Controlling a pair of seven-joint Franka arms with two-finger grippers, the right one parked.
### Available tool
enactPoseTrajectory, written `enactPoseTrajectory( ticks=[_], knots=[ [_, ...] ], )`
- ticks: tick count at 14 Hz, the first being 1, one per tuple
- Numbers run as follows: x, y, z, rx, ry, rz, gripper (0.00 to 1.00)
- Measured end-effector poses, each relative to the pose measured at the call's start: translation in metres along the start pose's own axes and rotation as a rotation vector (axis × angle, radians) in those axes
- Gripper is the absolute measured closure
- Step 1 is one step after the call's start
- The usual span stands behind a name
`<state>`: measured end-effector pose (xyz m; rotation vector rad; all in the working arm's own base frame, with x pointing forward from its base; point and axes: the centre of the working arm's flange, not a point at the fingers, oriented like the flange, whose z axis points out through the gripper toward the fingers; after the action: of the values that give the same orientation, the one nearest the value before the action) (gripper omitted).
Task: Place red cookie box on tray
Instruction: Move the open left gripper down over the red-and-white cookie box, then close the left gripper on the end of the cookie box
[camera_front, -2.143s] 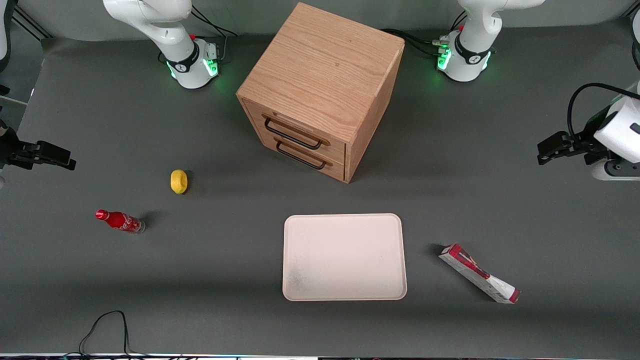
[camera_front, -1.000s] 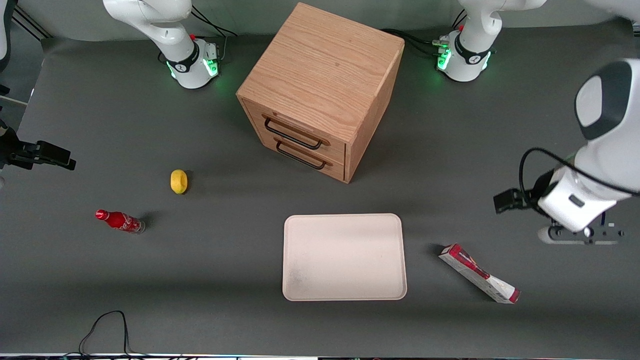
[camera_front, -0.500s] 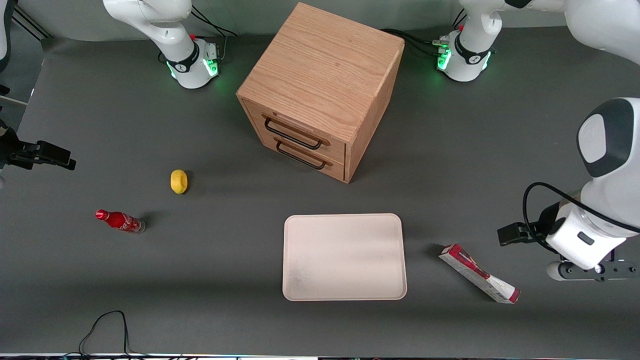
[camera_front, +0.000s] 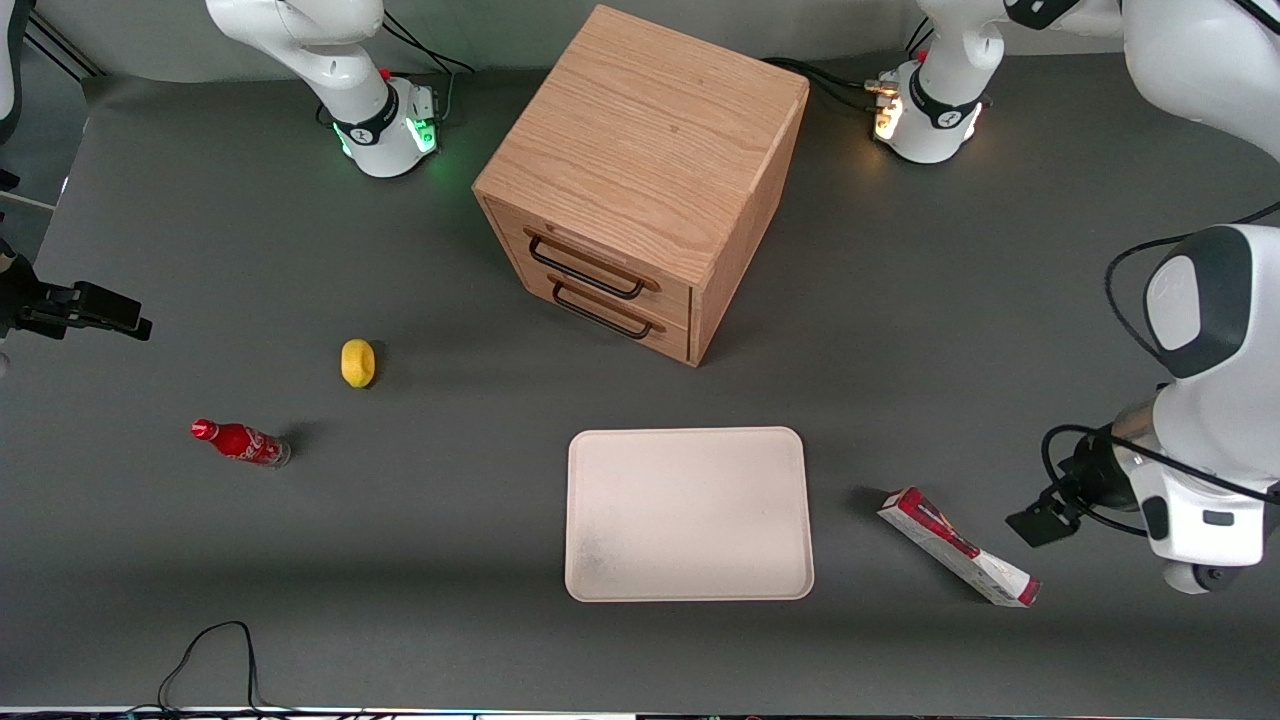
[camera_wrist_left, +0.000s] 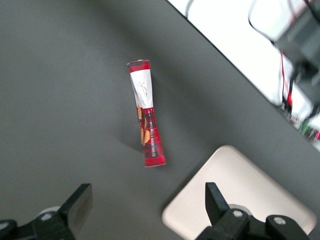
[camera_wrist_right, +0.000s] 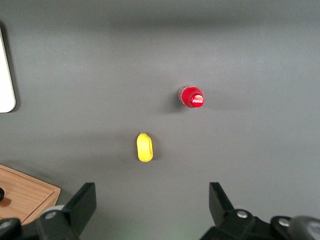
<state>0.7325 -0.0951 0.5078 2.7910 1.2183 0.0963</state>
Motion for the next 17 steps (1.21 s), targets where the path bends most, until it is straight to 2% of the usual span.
enactPoseTrajectory(
  ticks=[2,4,6,9,14,17],
  knots=[
    [0.002,0.001,0.015,0.013,-0.01,-0.105,0.0],
    [0.009,0.0,0.043,0.042,-0.027,-0.156,0.0],
    [0.022,-0.001,0.081,0.037,-0.025,-0.176,0.0],
    [0.034,-0.008,0.14,0.054,-0.036,-0.2,0.0],
    [0.035,-0.018,0.23,0.114,-0.08,-0.22,0.0],
    [0.031,-0.021,0.257,0.143,-0.099,-0.229,0.0]
  ],
)
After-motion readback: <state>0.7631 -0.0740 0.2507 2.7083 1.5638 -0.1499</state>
